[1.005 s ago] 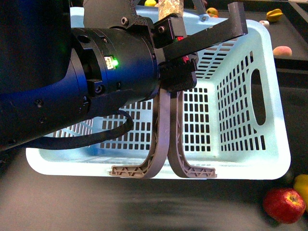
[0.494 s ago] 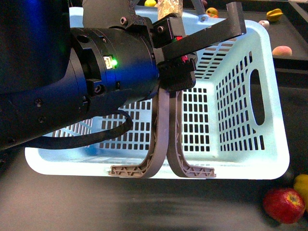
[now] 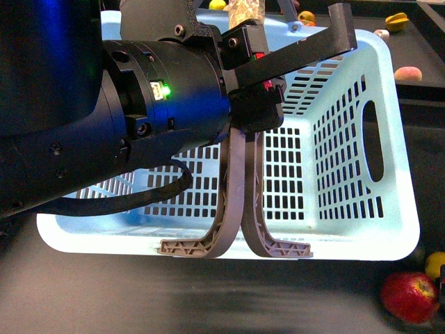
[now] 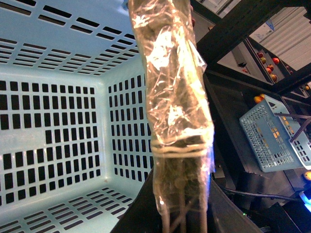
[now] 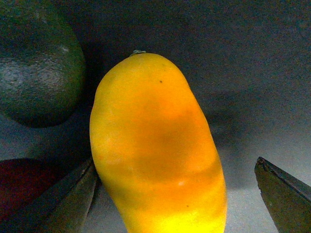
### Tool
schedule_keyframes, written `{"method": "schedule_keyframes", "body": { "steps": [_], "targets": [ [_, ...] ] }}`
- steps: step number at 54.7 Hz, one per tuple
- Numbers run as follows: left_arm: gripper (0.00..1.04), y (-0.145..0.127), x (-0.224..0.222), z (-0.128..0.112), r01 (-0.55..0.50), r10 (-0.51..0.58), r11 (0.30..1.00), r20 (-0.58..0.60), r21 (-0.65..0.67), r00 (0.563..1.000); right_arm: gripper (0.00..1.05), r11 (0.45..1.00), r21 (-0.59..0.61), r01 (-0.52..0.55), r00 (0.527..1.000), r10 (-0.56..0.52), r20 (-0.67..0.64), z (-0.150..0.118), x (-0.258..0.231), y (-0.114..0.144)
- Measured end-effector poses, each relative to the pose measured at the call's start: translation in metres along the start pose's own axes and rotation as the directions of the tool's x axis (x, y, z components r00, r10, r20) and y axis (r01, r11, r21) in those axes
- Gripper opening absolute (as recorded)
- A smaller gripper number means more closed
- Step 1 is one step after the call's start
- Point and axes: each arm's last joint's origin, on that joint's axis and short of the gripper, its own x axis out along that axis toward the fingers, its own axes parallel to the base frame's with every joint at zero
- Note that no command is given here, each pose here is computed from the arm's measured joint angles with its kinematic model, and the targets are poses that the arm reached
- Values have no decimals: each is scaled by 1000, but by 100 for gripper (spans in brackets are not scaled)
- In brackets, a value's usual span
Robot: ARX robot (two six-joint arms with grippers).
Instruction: Pick mango with right arm and hold basket with left
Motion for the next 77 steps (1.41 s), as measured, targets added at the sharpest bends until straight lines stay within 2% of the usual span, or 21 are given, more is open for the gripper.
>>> {"method": "schedule_keyframes", "body": {
  "steps": [22,34,43,52,61,77],
  "targets": [
    [7,0,0,0,0,0,1000,0,0,1000,97,999,34,4,1000,-4,0,2,18,1],
    [7,0,0,0,0,0,1000,0,0,1000,67,999,31,15,1000,-15,-4,0,20,1],
    [7,0,0,0,0,0,1000,0,0,1000,61,999,38,3,1000,-3,-2,1,15,-1],
    [7,0,0,0,-1,1,1000,0,1,1000,61,996,64,-69,998,70,-1,5,-6,-1],
    [7,0,0,0,-1,1,1000,0,1,1000,61,982,79,-173,983,167,74,30,-39,2],
    [7,0,0,0,2,-2,1000,-1,0,1000,61,927,67,-370,907,345,242,78,-114,29]
  ]
}}
